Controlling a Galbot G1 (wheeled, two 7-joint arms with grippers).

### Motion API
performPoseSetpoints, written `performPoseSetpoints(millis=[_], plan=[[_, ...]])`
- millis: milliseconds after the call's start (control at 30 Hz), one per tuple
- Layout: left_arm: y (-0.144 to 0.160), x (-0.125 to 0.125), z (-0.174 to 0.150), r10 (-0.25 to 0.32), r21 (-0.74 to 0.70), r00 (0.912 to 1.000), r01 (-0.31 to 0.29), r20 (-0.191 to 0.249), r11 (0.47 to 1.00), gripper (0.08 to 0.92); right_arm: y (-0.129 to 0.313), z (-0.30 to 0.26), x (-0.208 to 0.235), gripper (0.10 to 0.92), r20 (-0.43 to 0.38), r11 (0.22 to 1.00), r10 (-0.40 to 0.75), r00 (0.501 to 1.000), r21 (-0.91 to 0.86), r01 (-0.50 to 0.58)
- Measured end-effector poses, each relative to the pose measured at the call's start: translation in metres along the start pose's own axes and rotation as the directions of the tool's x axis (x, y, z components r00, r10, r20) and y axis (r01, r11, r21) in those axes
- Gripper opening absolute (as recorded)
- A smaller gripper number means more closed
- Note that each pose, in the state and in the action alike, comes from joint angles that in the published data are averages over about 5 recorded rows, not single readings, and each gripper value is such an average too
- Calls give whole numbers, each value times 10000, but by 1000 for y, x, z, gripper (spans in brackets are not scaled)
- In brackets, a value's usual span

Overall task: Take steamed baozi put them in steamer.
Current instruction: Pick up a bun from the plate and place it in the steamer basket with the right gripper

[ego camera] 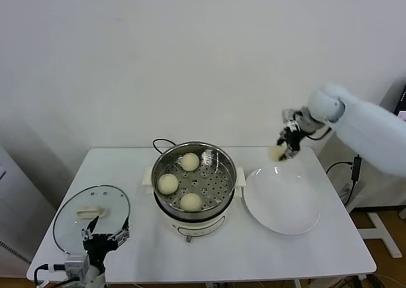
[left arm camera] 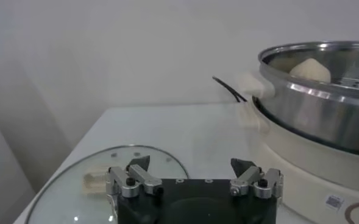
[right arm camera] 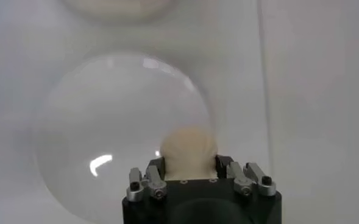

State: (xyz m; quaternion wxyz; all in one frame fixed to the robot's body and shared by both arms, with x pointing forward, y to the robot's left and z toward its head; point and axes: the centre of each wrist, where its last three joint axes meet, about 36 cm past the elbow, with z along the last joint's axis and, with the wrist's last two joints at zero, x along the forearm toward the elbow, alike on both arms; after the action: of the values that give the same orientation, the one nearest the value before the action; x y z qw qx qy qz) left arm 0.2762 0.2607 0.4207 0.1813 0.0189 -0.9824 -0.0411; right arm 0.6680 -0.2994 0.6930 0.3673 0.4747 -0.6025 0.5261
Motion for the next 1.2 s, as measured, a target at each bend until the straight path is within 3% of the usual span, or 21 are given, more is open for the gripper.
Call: performPoseSetpoints(millis=[267,600,1200], plan=[[-1,4,-6,-10,-51,9998,11,199,10000,823,-2,-75,10,518,536,9989,-459,9975,-53,463],[-3,3,-10,53,-89,9993,-50,372,9999,823,5,-149,-27,518,425,9939,-1095,9931,145,1090],[-5,0,-10,171,-179,9991,-163,400,9997,823,28,-182,-108,515,-76,9873,-1588,9873,69,1589]])
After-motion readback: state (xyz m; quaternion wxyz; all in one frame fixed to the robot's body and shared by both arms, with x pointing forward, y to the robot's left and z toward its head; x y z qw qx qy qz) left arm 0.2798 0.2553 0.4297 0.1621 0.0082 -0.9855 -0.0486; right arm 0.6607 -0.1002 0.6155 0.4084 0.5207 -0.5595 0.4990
